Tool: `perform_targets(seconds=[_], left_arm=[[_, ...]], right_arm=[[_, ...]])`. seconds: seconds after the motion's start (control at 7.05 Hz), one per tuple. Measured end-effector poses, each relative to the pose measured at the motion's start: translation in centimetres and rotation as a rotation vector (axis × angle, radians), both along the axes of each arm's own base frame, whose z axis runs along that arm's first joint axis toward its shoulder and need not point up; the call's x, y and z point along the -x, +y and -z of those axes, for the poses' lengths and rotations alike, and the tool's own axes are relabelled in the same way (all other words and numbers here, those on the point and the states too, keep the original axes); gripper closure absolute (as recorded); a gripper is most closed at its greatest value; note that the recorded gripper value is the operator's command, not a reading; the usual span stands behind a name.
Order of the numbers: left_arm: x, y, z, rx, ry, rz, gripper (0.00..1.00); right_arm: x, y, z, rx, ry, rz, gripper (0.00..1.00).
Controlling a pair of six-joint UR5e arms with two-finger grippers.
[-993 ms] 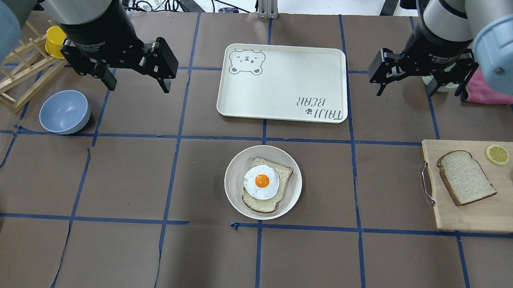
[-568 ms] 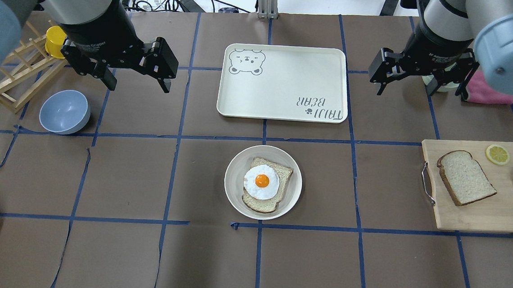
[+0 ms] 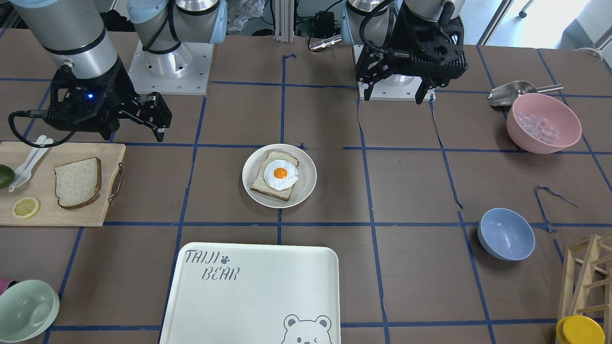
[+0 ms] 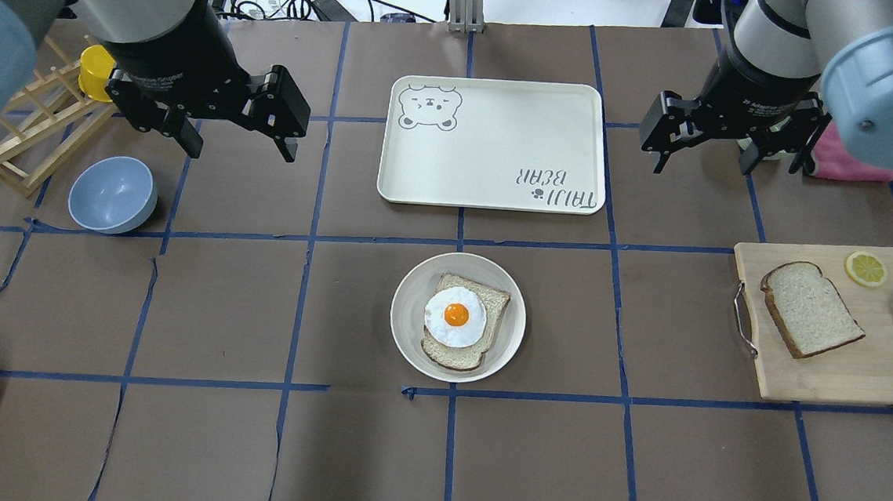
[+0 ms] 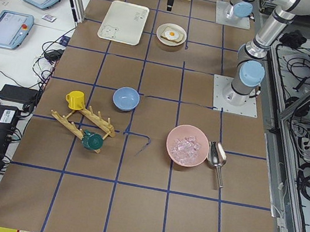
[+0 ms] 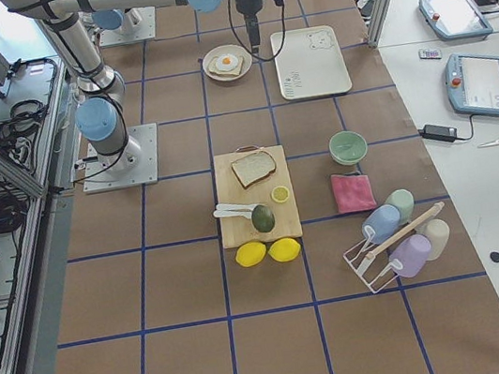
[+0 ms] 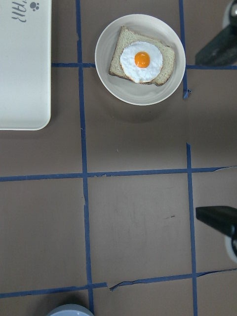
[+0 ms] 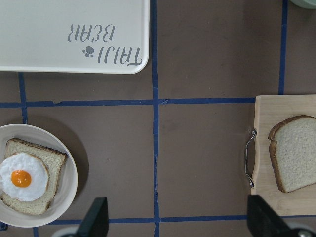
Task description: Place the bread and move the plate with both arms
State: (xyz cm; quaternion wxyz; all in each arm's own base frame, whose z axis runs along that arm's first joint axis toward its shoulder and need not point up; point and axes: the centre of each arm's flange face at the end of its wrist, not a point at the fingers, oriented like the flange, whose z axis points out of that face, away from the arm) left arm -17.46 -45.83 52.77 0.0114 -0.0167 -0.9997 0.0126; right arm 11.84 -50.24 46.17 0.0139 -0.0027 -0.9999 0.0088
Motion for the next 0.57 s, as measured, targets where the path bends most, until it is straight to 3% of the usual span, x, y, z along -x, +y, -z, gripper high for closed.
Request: perform_targets(seconds=[0.57], left_arm=[[0.03, 0.00, 0.05, -0.001, 0.000, 0.001, 0.00]], right_arm=[[0.22, -0.10, 0.85, -0.033, 0.001, 0.003, 0.00]])
